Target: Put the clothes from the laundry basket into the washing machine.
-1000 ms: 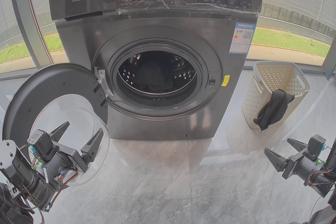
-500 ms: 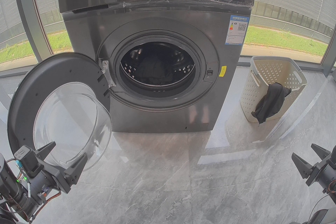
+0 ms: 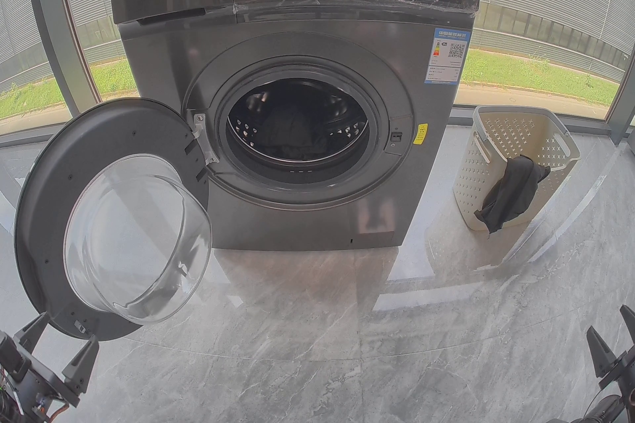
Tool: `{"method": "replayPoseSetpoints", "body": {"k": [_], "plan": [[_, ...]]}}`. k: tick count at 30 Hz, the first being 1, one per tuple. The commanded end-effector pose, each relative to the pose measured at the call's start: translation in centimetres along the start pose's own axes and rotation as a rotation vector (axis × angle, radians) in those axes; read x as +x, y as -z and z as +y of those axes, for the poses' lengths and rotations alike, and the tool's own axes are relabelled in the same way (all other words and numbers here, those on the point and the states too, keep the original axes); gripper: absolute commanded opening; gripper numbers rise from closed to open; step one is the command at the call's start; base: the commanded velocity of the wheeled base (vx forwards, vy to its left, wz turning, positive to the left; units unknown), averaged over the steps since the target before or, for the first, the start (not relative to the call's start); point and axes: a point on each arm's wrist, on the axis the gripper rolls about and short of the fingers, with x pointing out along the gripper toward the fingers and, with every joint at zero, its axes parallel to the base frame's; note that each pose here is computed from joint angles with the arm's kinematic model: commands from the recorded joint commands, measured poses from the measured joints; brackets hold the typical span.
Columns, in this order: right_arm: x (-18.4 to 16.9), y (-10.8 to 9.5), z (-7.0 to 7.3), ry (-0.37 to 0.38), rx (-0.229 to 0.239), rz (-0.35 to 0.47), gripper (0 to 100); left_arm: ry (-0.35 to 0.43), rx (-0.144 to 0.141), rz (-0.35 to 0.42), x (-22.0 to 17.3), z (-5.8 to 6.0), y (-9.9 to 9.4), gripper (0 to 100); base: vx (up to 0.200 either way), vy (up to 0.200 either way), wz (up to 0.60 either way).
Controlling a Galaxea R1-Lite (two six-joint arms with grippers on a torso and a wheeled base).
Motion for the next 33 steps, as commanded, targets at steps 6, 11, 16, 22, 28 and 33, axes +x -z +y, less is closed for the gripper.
{"method": "replayPoseSetpoints", "body": {"k": [6, 11, 16, 22, 28, 33], "plan": [[-2.1, 2.7, 0.2, 0.072, -0.043, -0.069, 100, -0.064, -0.009, -0.119, -3.7, 0.8, 3.4, 100, 0.0, 0.0, 0.0], [-2.1, 2.8, 0.2, 0.069, -0.037, -0.067, 100, -0.156, -0.011, -0.123, -3.7, 0.6, 3.4, 100, 0.0, -0.12, 0.0], [-2.1, 2.7, 0.2, 0.067, -0.051, -0.068, 100, -0.155, 0.038, -0.193, -4.3, 0.1, 3.7, 100, 0.0, -0.2, 0.0], [-2.1, 2.8, 0.2, 0.067, -0.051, -0.067, 100, -0.233, 0.059, -0.177, -4.4, 0.4, 3.7, 100, 0.0, -0.2, 0.0], [-2.1, 2.7, 0.2, 0.067, -0.051, -0.068, 100, -0.136, 0.036, -0.149, -4.3, 0.2, 4.2, 100, 0.0, 0.0, 0.0], [-2.1, 2.7, 0.2, 0.067, -0.051, -0.068, 100, -0.114, 0.035, -0.136, -4.3, 0.1, 4.4, 100, 0.0, -0.04, 0.0]]}}
